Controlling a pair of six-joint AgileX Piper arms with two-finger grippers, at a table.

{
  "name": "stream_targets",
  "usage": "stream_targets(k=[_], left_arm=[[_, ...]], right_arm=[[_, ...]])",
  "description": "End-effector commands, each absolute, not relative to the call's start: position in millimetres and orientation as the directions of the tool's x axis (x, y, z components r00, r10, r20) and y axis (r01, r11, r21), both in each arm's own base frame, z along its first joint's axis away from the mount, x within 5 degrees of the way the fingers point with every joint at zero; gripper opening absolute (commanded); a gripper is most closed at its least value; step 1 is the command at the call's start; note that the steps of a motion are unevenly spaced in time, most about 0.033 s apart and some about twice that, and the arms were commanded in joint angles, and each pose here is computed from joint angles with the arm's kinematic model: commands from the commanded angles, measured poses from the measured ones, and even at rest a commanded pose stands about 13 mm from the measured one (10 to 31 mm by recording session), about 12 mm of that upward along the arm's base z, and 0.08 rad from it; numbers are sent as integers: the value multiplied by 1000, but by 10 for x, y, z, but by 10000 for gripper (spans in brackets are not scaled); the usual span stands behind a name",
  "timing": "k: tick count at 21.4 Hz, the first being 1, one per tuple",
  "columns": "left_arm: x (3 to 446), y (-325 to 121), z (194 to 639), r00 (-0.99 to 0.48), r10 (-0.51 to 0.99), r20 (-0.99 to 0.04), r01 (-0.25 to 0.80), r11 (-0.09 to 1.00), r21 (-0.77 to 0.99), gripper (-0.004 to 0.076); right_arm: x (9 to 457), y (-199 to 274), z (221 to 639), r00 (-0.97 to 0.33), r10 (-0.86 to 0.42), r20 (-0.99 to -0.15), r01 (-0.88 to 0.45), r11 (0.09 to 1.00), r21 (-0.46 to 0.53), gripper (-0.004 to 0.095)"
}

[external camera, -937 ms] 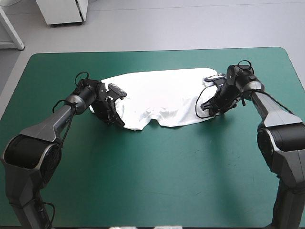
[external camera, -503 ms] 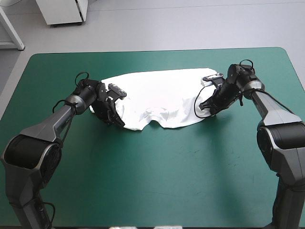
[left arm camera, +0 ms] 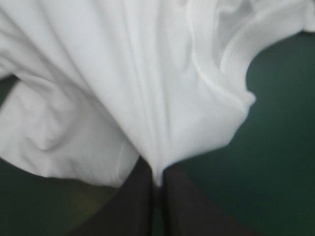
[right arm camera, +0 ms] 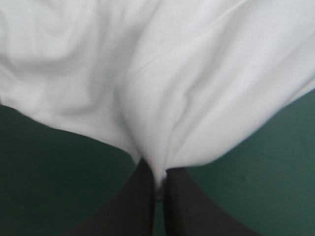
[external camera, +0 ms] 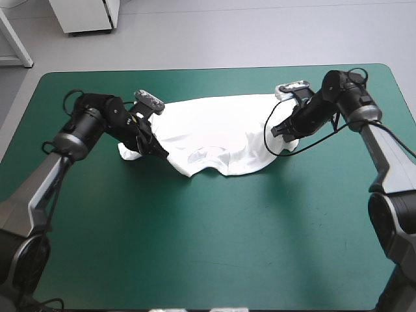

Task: Fold the cloth

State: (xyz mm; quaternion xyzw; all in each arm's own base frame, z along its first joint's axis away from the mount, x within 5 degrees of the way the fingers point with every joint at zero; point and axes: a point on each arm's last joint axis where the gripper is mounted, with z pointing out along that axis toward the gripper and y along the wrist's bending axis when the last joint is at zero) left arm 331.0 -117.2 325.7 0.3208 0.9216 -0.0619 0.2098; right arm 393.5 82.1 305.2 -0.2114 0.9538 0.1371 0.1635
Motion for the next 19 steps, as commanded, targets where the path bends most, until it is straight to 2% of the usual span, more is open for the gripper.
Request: stream_targets(k=[1, 2, 6, 10, 11, 15, 19], left_arm=[[2957, -1082, 4032, -603, 509, -615, 595, 800, 79, -9], [2767, -1021, 4363, -536, 485, -691, 584, 804, 112, -9], [2214, -844, 5183, -324, 414, -851, 540, 819, 193, -9], [1648, -677, 5834, -81, 323, -943, 490, 837, 245, -9], [1515, -646, 5977, -18, 294, -956, 483, 840, 249, -9], [1020, -540, 6486, 256, 163, -953, 460, 847, 268, -9], [717, -475, 6712, 398, 93, -913, 452, 846, 283, -9]], right_arm=[[3528, 797, 3867, -756, -338, -561, -491, 859, 145, -13], [3332, 768, 4126, -714, -326, -620, -496, 860, 120, -13], [2764, 715, 4882, -543, -251, -801, -508, 858, 75, -13], [2133, 633, 5628, -288, -189, -939, -513, 858, -16, -13], [1939, 605, 5827, -191, -161, -968, -506, 862, -43, -13], [1422, 544, 6275, 60, -103, -993, -494, 861, -119, -13], [1158, 529, 6475, 171, -62, -983, -504, 852, -142, -13]])
